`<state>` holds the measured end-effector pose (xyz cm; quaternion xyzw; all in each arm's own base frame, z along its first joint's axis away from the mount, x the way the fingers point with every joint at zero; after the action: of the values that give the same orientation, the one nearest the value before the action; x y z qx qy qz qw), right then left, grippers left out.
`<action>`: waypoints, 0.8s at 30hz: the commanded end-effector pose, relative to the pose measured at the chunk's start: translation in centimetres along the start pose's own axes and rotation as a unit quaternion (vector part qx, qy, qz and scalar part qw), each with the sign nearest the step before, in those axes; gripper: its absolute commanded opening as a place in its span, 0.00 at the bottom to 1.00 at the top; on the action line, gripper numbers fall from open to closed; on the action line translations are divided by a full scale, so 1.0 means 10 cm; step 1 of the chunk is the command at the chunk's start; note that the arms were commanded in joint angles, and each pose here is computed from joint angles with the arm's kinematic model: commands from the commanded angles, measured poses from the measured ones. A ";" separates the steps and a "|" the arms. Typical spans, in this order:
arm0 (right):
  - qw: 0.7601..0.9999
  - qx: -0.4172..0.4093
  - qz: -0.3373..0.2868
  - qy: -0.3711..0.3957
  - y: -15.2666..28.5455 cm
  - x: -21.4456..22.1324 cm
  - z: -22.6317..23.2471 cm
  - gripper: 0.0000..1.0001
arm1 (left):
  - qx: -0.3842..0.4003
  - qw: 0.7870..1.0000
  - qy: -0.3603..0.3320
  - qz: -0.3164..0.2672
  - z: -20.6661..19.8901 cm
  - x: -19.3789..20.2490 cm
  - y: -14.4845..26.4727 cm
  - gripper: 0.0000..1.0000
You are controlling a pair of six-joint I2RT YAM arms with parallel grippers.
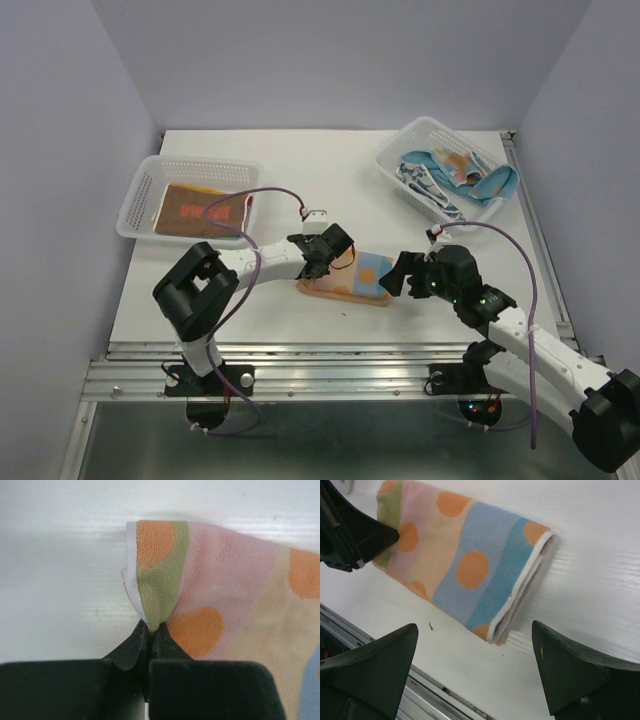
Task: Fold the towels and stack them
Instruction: Neatly place the folded towel into the bin
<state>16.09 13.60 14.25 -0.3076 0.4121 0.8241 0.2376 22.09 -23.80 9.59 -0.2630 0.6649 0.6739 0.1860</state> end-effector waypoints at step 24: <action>1.000 0.010 -0.019 0.019 -0.01 -0.05 -0.01 1.00 | -0.205 0.938 -0.173 -0.219 1.10 -1.97 0.48 0.00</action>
<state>16.21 13.43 14.27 -0.3151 0.4176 0.8174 0.2411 33.34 -12.79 21.67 -0.3056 0.3996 0.7938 0.3418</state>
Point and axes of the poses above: each gripper's point midway between its finger pads, its own y axis back along the fingers, its own z axis along the line the jaws close on, x = y × z, the point moved 8 cm from there along y, back along the fingers, and after that the axes turned 5 degrees about y, right-handed, at the moved point
